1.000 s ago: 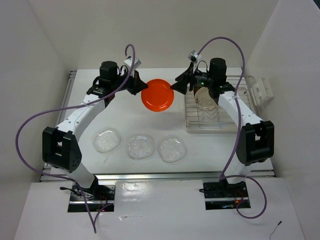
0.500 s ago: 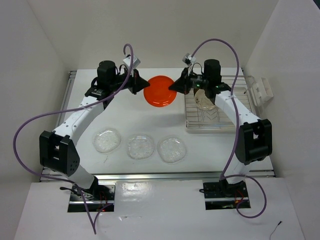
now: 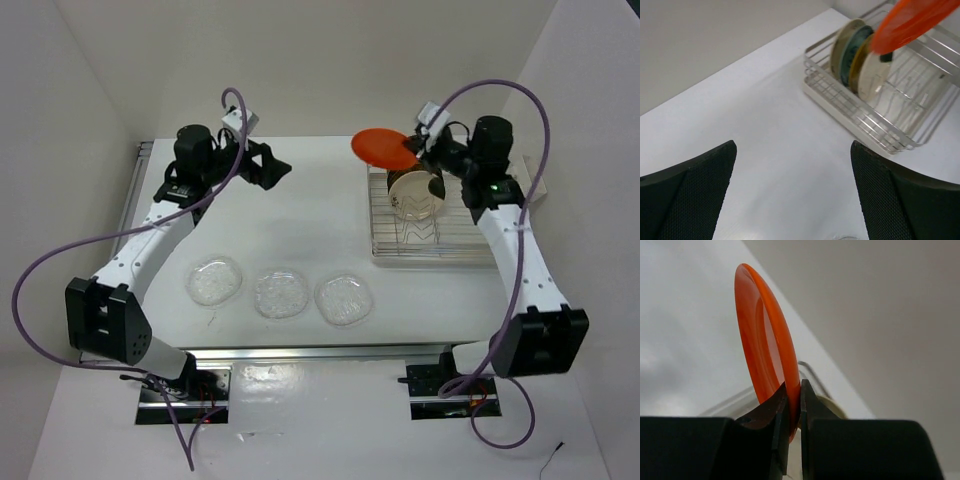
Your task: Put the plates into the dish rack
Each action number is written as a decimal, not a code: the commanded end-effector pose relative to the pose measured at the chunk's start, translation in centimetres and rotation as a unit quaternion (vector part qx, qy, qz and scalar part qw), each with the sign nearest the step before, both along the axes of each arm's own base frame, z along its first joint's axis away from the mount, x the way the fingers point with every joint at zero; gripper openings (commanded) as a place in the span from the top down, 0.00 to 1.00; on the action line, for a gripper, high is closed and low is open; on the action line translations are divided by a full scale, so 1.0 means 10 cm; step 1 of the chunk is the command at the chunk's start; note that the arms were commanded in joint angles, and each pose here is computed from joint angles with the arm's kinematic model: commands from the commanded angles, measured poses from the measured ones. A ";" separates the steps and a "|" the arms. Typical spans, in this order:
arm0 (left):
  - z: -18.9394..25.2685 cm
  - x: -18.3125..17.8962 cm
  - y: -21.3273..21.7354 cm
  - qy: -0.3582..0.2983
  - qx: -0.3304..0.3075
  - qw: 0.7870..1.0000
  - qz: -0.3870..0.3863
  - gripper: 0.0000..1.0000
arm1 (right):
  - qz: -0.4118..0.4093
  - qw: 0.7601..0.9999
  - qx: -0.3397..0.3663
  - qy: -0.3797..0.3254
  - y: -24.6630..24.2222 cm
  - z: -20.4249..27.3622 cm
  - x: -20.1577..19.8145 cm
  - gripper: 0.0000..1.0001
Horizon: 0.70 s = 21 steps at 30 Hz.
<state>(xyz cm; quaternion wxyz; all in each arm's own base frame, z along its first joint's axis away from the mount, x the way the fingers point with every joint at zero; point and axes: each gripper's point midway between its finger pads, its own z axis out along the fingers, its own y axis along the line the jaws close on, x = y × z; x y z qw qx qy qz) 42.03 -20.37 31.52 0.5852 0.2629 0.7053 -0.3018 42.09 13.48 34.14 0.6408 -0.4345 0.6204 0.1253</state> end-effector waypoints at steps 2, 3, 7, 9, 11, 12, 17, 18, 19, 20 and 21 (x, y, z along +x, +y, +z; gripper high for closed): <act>0.09 0.28 0.29 -0.024 0.010 0.997 0.069 0.00 | -0.026 0.986 -0.139 -0.085 -0.38 0.06 -0.12 1.00; 0.04 0.34 0.36 -0.013 0.009 0.997 0.081 0.00 | -0.029 0.978 -0.184 -0.093 -0.48 -0.02 -0.11 1.00; -0.23 0.55 0.53 0.029 0.018 0.993 0.113 0.00 | -0.077 0.958 -0.273 -0.042 -0.85 -0.43 -0.10 1.00; -0.36 0.62 0.57 0.048 0.018 0.992 0.119 0.00 | -0.084 0.954 -0.287 -0.039 -0.94 -0.55 -0.14 1.00; -0.46 0.65 0.62 0.059 0.020 0.990 0.124 0.00 | -0.098 0.952 -0.286 -0.045 -1.04 -0.60 -0.12 1.00; -0.43 0.68 0.67 0.051 0.018 0.990 0.129 0.00 | -0.099 0.952 -0.286 -0.047 -1.04 -0.63 -0.11 1.00; -0.58 0.73 0.78 0.068 0.010 0.988 0.136 0.00 | -0.103 0.946 -0.307 -0.029 -1.17 -0.82 -0.04 1.00; -0.62 0.74 0.76 0.069 0.010 0.989 0.131 0.00 | -0.105 0.946 -0.306 -0.033 -1.17 -0.78 -0.03 1.00; -0.61 0.75 0.80 0.072 0.006 0.988 0.137 0.00 | -0.106 0.943 -0.312 -0.035 -1.21 -0.80 0.00 1.00; -0.67 0.77 0.80 0.078 0.007 0.988 0.137 0.00 | -0.108 0.941 -0.318 -0.037 -1.23 -0.81 0.03 1.00; -0.66 0.76 0.79 0.078 0.006 0.988 0.132 0.00 | -0.109 0.940 -0.321 -0.044 -1.23 -0.79 0.05 1.00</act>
